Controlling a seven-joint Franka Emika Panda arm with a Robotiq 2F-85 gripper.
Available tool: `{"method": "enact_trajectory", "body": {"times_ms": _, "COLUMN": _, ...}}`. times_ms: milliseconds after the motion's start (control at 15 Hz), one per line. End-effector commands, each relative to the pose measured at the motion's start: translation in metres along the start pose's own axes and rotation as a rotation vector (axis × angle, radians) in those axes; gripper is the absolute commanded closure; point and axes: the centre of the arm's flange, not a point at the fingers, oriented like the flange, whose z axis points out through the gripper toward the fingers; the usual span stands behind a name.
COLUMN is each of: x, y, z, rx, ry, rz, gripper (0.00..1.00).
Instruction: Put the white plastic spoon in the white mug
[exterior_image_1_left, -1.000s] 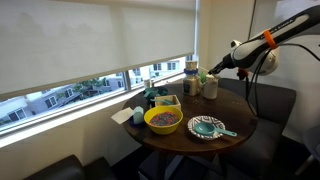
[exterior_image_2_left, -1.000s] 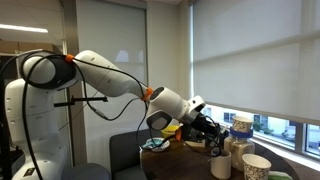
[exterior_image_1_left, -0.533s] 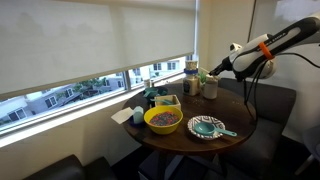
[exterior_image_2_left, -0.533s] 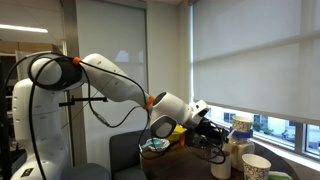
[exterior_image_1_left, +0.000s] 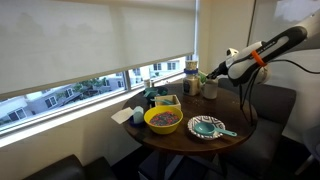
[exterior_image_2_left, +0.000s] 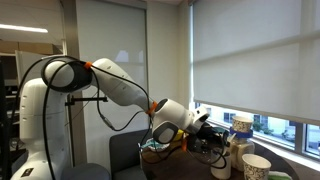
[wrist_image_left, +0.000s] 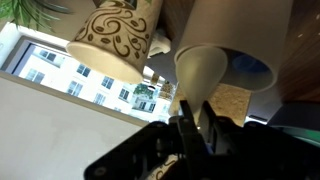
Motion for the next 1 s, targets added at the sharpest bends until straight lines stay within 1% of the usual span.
{"method": "enact_trajectory", "body": {"times_ms": 0, "x": -0.001, "y": 0.004, "z": 0.015, "rx": -0.016, "ry": 0.036, "rz": -0.005, "gripper": 0.96}}
{"method": "enact_trajectory", "body": {"times_ms": 133, "x": -0.001, "y": 0.002, "z": 0.016, "rx": -0.009, "ry": 0.029, "rz": -0.005, "gripper": 0.59}}
{"method": "enact_trajectory", "body": {"times_ms": 267, "x": 0.002, "y": 0.001, "z": 0.012, "rx": -0.005, "ry": 0.031, "rz": -0.009, "gripper": 0.47}}
{"method": "enact_trajectory", "body": {"times_ms": 333, "x": 0.005, "y": 0.001, "z": 0.005, "rx": -0.001, "ry": 0.038, "rz": -0.007, "gripper": 0.39}}
{"method": "enact_trajectory", "body": {"times_ms": 400, "x": 0.009, "y": 0.001, "z": -0.002, "rx": -0.002, "ry": 0.049, "rz": -0.008, "gripper": 0.33}}
{"method": "enact_trajectory", "body": {"times_ms": 533, "x": 0.024, "y": 0.001, "z": -0.03, "rx": 0.013, "ry": 0.095, "rz": -0.015, "gripper": 0.19}}
{"method": "enact_trajectory", "body": {"times_ms": 600, "x": 0.033, "y": -0.001, "z": -0.043, "rx": 0.043, "ry": 0.124, "rz": -0.025, "gripper": 0.12}}
{"method": "enact_trajectory", "body": {"times_ms": 667, "x": 0.047, "y": -0.002, "z": -0.067, "rx": 0.116, "ry": 0.166, "rz": -0.04, "gripper": 0.04}}
{"method": "enact_trajectory", "body": {"times_ms": 800, "x": 0.078, "y": -0.013, "z": -0.116, "rx": 0.177, "ry": 0.211, "rz": -0.103, "gripper": 0.0}}
{"method": "enact_trajectory", "body": {"times_ms": 867, "x": 0.089, "y": -0.021, "z": -0.139, "rx": 0.213, "ry": 0.229, "rz": -0.132, "gripper": 0.0}}
{"method": "enact_trajectory", "body": {"times_ms": 933, "x": 0.1, "y": -0.031, "z": -0.154, "rx": 0.252, "ry": 0.246, "rz": -0.154, "gripper": 0.0}}
